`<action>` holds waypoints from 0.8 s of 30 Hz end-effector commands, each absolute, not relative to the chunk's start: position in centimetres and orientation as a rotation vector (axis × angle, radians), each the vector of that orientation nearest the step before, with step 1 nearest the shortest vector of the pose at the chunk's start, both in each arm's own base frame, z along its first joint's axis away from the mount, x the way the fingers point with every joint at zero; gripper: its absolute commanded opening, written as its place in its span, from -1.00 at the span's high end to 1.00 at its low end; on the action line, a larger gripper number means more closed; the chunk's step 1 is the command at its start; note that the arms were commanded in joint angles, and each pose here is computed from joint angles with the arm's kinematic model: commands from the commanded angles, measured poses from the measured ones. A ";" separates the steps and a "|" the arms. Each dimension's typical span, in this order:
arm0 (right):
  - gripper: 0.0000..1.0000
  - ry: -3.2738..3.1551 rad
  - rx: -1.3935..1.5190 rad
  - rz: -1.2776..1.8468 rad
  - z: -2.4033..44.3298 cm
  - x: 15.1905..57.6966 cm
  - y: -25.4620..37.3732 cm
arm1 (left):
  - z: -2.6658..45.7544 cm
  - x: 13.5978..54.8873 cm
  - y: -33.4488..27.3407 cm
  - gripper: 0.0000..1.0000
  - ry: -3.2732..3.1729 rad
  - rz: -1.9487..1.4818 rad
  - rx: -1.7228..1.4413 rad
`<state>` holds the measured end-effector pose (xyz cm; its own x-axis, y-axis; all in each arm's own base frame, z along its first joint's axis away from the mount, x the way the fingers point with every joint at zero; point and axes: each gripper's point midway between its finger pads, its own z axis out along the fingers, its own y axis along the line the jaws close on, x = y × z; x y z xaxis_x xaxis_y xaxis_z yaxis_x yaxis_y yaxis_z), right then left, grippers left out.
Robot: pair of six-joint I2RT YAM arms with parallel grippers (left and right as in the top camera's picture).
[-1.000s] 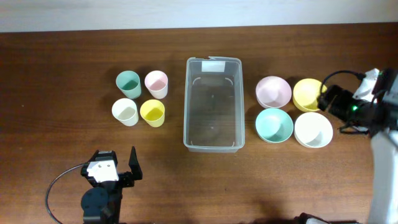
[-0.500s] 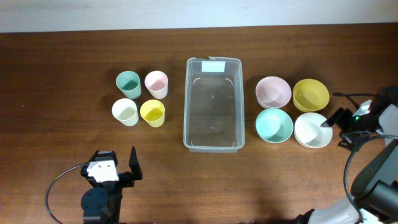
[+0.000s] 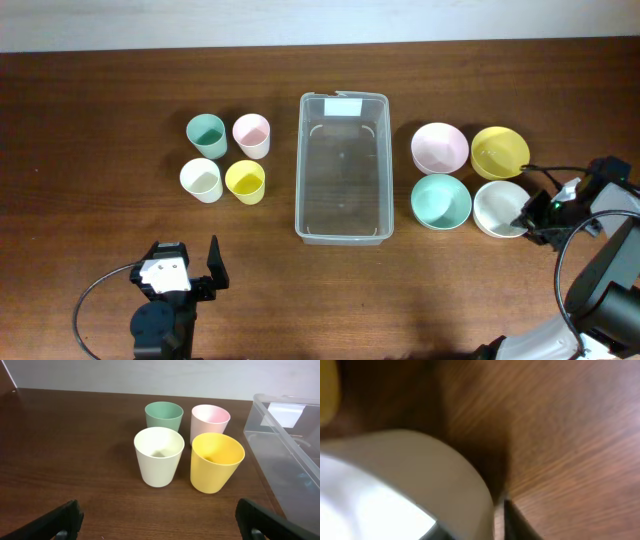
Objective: Pack container
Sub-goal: 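Move the right gripper to the white bowl and grasp its rim, then lift the white bowl and lower it into the clear container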
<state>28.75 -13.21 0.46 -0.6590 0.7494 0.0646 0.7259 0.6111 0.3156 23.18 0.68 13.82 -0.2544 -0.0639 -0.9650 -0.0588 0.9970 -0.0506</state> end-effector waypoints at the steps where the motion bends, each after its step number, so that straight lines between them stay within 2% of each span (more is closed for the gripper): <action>1: 0.92 2.751 1.286 0.514 0.1 28.5 -12.7 | 13.8 23.2 0.3 -1.00 1.825 -0.010 -0.062; 6: 0.92 2.716 1.255 0.507 2.4 28.7 -12.7 | 13.8 23.2 0.3 -0.99 1.826 -0.010 -0.062; 13: 0.92 2.567 1.017 0.586 13.1 30.0 -10.2 | 13.8 23.2 0.3 -0.99 1.825 -0.010 -0.062; 19: 0.92 2.475 0.544 0.637 24.1 31.9 -1.9 | 13.8 23.2 0.3 -0.99 1.826 -0.010 -0.062; 24: 0.93 2.449 0.196 0.737 27.9 34.5 7.8 | 13.8 23.2 0.3 -0.99 1.825 -0.010 -0.062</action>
<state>33.50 2.38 26.74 -0.7971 0.3799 -0.4694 0.0981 0.8485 0.5201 23.18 0.68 13.82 -0.2544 -0.0639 -0.9650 -0.0588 0.9970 -0.0506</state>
